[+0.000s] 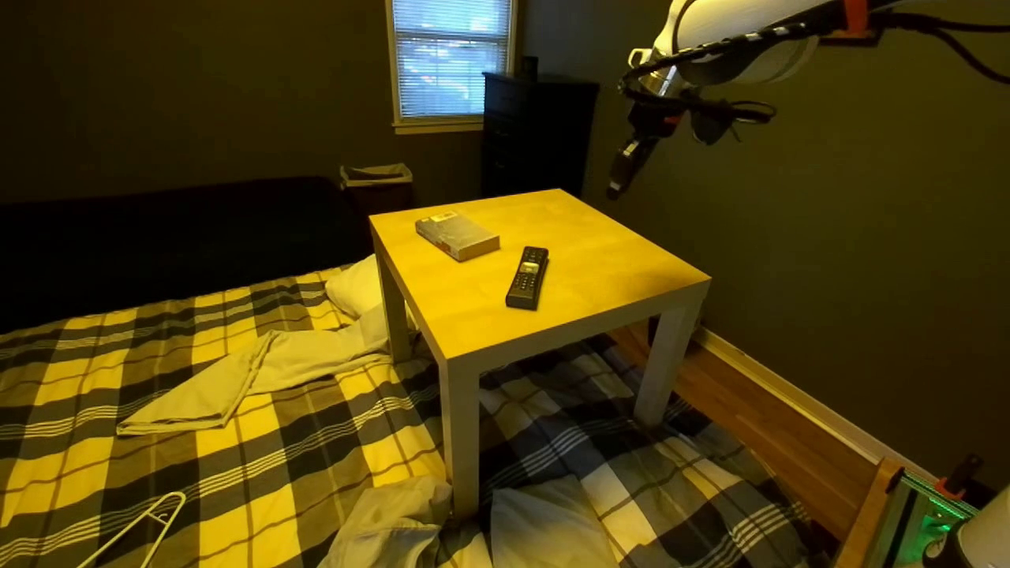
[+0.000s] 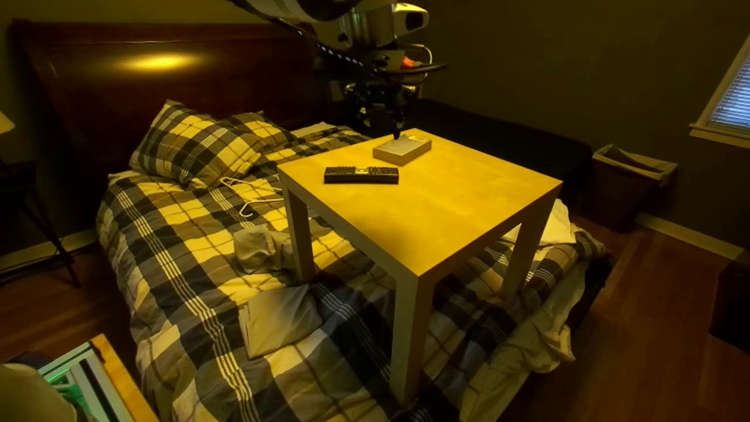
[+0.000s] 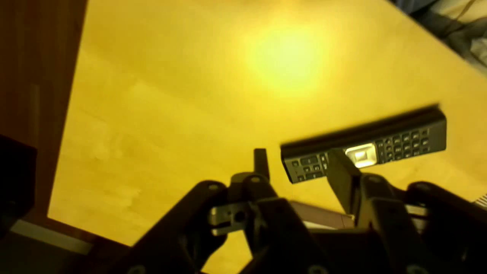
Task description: Press a button on the remote control
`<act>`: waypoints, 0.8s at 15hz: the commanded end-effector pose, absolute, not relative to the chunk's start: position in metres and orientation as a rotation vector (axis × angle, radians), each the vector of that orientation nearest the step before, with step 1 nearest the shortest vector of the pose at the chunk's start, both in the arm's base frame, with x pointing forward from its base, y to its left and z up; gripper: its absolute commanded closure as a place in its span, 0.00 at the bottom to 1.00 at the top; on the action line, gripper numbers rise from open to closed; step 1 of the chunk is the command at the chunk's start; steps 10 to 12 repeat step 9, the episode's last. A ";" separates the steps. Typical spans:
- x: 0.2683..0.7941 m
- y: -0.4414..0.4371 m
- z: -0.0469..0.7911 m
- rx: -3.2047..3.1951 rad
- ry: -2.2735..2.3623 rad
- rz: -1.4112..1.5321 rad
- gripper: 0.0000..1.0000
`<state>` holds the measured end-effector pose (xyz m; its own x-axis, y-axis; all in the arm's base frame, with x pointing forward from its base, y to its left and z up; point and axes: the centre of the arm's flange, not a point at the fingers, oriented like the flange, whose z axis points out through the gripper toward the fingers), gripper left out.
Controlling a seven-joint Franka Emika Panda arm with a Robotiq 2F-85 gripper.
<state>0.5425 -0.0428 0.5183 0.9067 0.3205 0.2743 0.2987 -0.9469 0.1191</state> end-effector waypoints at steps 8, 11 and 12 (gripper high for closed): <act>0.452 -0.027 0.572 3.129 0.535 -0.029 0.00; 0.449 -0.027 0.575 3.140 0.558 -0.023 0.00; 0.449 -0.027 0.575 3.140 0.558 -0.023 0.00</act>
